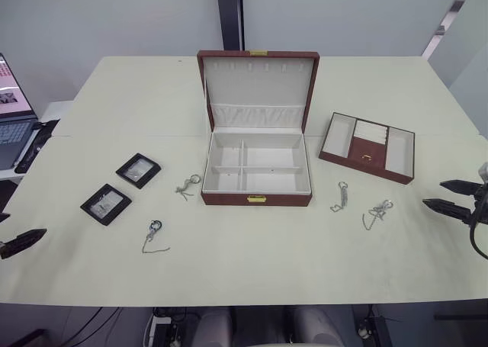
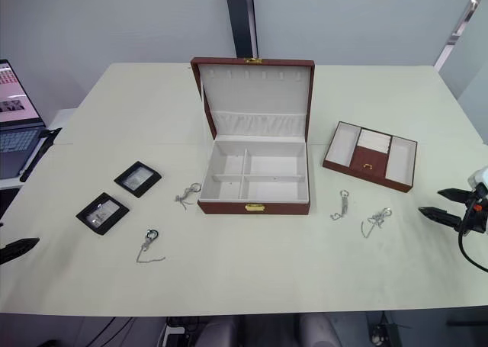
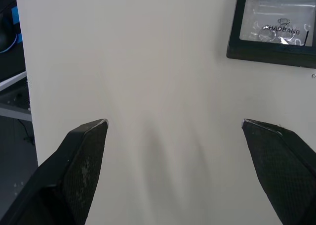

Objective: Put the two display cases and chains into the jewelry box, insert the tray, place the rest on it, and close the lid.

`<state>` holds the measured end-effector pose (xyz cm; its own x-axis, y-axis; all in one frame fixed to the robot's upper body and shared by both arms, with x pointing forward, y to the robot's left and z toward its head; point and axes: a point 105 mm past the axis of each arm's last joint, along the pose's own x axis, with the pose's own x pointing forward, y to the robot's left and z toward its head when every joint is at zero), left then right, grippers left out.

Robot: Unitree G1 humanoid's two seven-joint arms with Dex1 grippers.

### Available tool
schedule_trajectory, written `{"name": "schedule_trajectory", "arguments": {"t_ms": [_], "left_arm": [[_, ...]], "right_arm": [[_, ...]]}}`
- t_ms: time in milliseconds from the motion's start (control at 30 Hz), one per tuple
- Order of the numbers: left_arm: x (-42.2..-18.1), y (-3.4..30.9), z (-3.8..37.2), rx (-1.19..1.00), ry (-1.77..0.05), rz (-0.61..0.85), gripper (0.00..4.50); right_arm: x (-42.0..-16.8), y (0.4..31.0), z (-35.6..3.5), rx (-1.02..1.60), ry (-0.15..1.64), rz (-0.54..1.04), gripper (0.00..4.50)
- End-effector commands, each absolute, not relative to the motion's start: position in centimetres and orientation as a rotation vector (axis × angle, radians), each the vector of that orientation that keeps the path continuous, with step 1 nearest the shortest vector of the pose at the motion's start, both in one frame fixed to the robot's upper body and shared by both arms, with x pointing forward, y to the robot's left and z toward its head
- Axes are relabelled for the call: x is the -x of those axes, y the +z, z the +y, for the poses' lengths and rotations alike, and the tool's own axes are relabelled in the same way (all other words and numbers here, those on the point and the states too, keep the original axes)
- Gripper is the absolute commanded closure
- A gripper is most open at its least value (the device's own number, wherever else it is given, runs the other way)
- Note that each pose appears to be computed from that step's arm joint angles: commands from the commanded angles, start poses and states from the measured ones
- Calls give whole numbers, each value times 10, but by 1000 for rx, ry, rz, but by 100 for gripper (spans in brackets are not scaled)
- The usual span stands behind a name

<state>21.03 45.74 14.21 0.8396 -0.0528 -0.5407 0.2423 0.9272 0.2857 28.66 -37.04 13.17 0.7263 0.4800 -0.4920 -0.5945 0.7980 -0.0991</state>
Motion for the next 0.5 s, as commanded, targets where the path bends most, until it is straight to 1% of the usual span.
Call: {"name": "schedule_trajectory", "arguments": {"t_ms": [33, 333, 400, 500], "left_arm": [[-214, 158, 459, -398, -153, 522, 0], [-218, 154, 451, -434, -213, 540, 0], [-224, 155, 443, -452, -260, 541, 0], [-233, 159, 424, -494, -372, 557, 0]], "right_arm": [[-289, 146, -374, 290, 594, 425, 3], [-291, 156, -371, 296, 609, 392, 3], [-294, 164, -361, 282, 645, 354, 3], [-300, 186, -327, 263, 763, 260, 3]]}}
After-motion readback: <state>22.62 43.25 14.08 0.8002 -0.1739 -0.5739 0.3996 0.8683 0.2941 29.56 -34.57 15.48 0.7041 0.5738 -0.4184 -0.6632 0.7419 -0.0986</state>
